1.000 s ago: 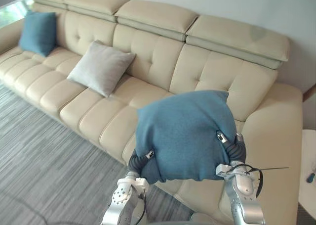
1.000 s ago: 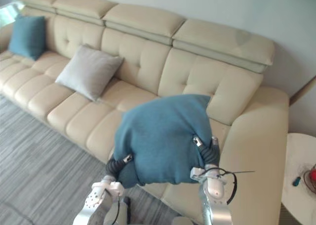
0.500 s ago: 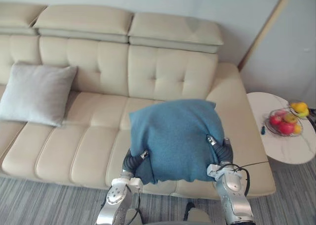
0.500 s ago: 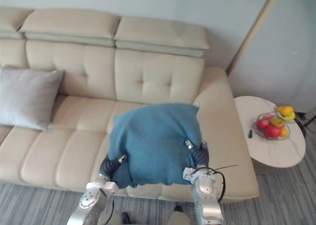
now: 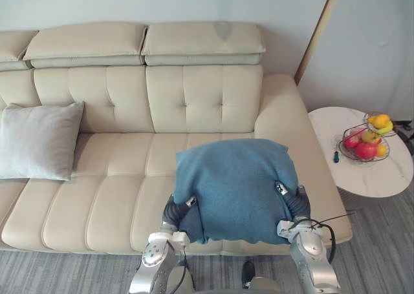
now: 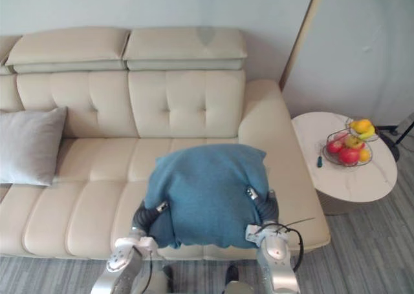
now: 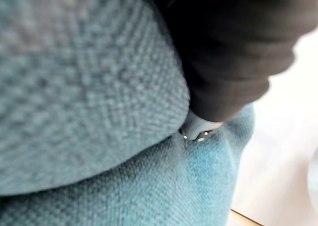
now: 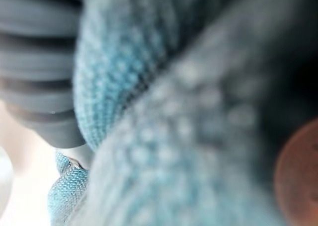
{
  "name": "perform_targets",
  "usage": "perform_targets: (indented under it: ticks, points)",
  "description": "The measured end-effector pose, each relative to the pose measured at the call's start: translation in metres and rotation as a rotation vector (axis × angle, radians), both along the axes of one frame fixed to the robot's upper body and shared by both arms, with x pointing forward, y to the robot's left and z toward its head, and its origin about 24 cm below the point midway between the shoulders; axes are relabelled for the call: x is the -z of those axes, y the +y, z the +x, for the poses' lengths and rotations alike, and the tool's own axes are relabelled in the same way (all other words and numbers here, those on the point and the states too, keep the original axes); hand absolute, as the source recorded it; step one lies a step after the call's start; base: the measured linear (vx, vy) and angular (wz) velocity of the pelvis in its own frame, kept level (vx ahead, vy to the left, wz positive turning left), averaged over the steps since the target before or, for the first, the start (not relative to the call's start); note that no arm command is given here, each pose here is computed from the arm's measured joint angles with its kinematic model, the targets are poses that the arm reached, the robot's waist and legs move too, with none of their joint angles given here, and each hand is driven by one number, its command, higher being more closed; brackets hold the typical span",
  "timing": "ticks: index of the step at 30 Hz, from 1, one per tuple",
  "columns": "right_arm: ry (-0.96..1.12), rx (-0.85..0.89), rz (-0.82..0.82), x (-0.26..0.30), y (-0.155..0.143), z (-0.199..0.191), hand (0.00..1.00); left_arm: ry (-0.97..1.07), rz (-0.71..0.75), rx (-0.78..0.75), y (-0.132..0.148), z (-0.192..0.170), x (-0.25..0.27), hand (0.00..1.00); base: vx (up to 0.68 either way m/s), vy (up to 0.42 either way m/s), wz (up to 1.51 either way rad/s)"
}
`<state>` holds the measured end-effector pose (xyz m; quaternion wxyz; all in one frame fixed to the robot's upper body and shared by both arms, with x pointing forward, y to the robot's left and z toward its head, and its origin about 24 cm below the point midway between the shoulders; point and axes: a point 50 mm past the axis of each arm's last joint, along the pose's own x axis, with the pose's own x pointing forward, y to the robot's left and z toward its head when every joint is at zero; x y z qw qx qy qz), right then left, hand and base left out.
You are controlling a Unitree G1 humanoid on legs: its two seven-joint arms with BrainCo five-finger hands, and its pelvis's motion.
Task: Pick up cushions and gather them together orderly.
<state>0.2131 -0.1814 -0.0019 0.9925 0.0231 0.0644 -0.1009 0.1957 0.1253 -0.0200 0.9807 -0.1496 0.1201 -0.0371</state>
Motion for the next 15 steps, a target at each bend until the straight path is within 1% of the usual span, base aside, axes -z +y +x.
perform_targets:
  ticks: [6, 9, 12, 15]
  points:
    - [0.006, 0.006, -0.031, 0.001, -0.001, -0.001, 1.00, -0.013, 0.013, 0.009, -0.001, 0.000, -0.002, 1.00, 0.12, 0.020, -0.09]
    - [0.008, 0.013, -0.068, 0.000, -0.003, -0.002, 1.00, -0.026, 0.013, 0.019, -0.004, 0.001, -0.005, 1.00, 0.05, -0.017, 0.03]
    - [0.033, 0.024, -0.113, 0.005, -0.004, -0.001, 1.00, -0.030, 0.044, 0.028, -0.006, 0.002, -0.006, 1.00, 0.00, -0.020, 0.12]
    - [0.016, 0.015, -0.151, 0.002, 0.001, 0.014, 1.00, -0.064, 0.090, 0.020, -0.002, 0.012, -0.013, 1.00, -0.06, -0.032, 0.08]
